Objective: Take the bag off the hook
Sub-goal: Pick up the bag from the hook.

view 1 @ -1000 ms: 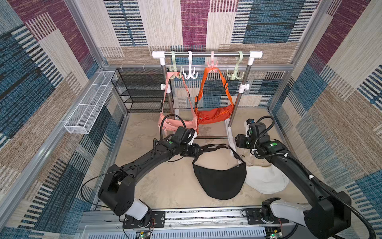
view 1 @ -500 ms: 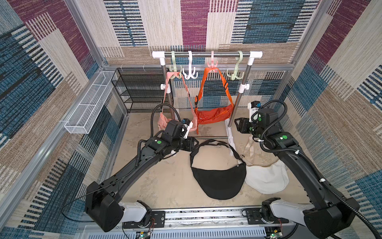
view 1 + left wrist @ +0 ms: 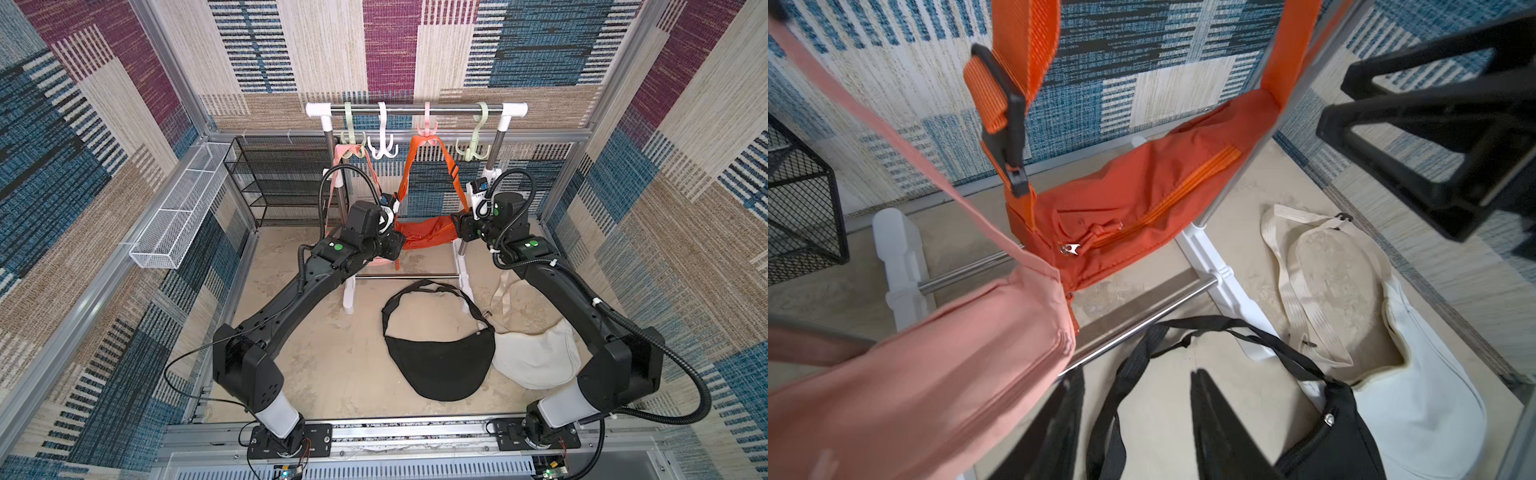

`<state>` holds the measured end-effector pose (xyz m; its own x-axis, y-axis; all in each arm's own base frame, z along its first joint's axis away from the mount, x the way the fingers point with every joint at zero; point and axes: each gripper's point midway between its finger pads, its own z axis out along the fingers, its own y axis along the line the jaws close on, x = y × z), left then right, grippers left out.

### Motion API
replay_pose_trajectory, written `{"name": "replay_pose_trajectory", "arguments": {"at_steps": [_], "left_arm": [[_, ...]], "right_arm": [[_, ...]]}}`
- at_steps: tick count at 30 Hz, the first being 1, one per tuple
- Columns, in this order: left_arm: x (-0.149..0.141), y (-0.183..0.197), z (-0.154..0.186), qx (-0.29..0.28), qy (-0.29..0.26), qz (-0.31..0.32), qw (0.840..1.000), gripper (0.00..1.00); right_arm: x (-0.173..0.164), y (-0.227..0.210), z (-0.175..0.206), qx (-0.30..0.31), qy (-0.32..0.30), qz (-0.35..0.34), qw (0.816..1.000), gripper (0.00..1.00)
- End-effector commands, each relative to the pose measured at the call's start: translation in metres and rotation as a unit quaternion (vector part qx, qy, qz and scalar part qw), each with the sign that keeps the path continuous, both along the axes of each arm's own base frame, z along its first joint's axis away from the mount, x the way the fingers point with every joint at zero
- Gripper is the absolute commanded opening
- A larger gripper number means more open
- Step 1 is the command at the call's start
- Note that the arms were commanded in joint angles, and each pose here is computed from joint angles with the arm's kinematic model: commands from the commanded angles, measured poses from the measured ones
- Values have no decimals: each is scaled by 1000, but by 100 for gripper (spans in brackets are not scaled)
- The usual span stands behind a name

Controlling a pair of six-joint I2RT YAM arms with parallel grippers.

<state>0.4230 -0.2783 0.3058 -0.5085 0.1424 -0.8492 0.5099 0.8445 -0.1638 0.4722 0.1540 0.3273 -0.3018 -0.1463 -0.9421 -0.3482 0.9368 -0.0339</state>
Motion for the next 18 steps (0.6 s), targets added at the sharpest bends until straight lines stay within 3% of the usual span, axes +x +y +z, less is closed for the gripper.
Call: {"name": "replay_pose_trajectory", "arguments": {"at_steps": [1,10,18], "left_arm": [[21,-1,9,11,-31,8,999,45],[50,-7,3,20,-64,26,997,46],[70,-7,14,-2,-102,46,994,40]], "right_arm": [[15,-1,28,-20,-71,-7,997,61],[24,-4,34,-33,-101,-15,994,61],[26,-3,30,-37,-118,-13,992,59]]}}
